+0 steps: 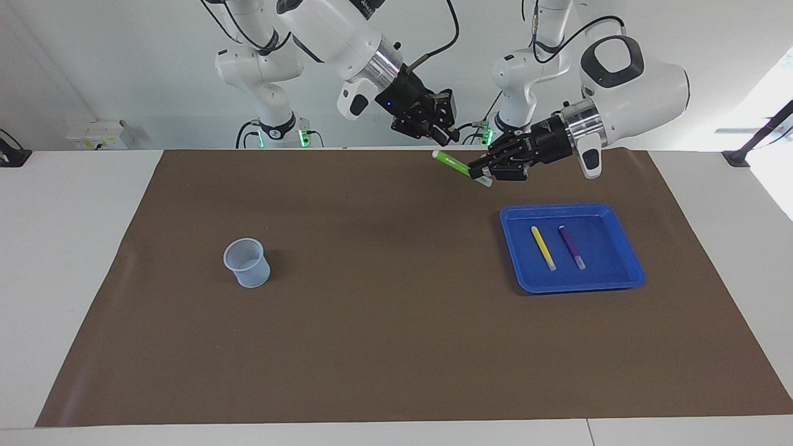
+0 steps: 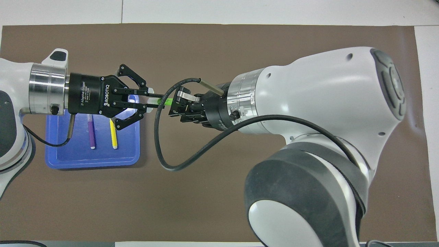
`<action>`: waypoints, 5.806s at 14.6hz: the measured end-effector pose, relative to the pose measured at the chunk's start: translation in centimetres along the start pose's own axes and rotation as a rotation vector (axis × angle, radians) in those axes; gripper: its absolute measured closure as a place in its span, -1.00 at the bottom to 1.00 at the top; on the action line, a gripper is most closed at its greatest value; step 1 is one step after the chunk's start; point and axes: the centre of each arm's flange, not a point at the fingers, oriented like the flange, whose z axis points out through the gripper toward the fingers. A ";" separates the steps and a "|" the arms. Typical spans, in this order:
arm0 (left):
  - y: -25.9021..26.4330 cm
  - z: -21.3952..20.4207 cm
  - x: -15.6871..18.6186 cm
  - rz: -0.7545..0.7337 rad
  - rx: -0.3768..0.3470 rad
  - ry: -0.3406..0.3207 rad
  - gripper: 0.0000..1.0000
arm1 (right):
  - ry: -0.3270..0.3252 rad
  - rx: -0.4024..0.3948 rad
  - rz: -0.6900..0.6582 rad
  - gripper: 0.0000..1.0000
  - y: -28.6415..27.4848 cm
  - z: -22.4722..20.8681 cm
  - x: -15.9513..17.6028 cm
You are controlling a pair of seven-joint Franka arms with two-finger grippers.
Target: Right arm passes pens to left for tray arrangement
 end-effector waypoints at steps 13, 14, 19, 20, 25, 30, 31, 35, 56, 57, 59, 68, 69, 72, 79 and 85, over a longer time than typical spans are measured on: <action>0.5 -1.4 1.1 0.007 -0.045 0.036 0.65 | 0.048 -0.065 -0.039 -1.00 0.5 0.2 0.5; 0.5 -2.2 1.8 0.015 -0.053 0.051 0.65 | 0.068 -0.089 -0.053 -1.00 0.8 0.1 0.7; 0.0 -6.3 6.4 0.094 -0.056 0.160 0.65 | 0.158 -0.259 -0.073 -1.00 3.9 -2.8 3.8; -0.5 -6.8 7.7 0.118 -0.039 0.181 0.65 | 0.178 -0.296 -0.072 -1.00 4.8 -3.5 4.6; -3.2 -11.5 15.2 0.257 0.080 0.289 0.65 | 0.232 -0.443 -0.139 -1.00 9.4 -7.7 9.0; -5.6 -13.2 23.6 0.486 0.378 0.409 0.65 | 0.222 -0.507 -0.197 -1.00 11.5 -9.2 10.4; -6.0 -13.0 25.2 0.541 0.456 0.418 0.65 | 0.218 -0.533 -0.213 -1.00 11.6 -9.2 10.3; -6.5 -12.4 29.7 0.729 0.715 0.417 0.65 | 0.212 -0.628 -0.298 -1.00 13.0 -10.4 11.0; 0.4 -10.2 25.9 1.003 0.980 0.460 -1.00 | 0.120 -0.781 -0.237 -1.00 24.3 -24.8 12.9; 0.5 -10.7 24.2 1.009 0.981 0.469 -1.00 | 0.119 -0.781 -0.239 -1.00 24.3 -24.7 12.8; 0.6 -10.8 21.0 1.029 0.987 0.480 -1.00 | 0.116 -0.782 -0.240 -1.00 24.2 -24.6 12.8; 0.8 -10.5 15.4 1.086 0.989 0.531 -1.00 | 0.103 -0.785 -0.266 -1.00 24.3 -24.7 12.7; 0.7 -10.6 15.0 1.088 0.989 0.536 -1.00 | 0.104 -0.785 -0.266 -1.00 24.3 -24.7 12.7; 0.5 -9.8 12.1 1.121 1.004 0.557 -1.00 | 0.104 -0.785 -0.264 -1.00 24.4 -24.8 12.8; -2.8 -12.3 2.9 1.103 0.982 0.533 -1.00 | 0.105 -0.785 -0.260 -1.00 24.5 -24.9 12.8; -3.2 -12.2 2.8 1.144 0.939 0.566 -1.00 | 0.104 -0.785 -0.259 -1.00 24.6 -24.9 12.8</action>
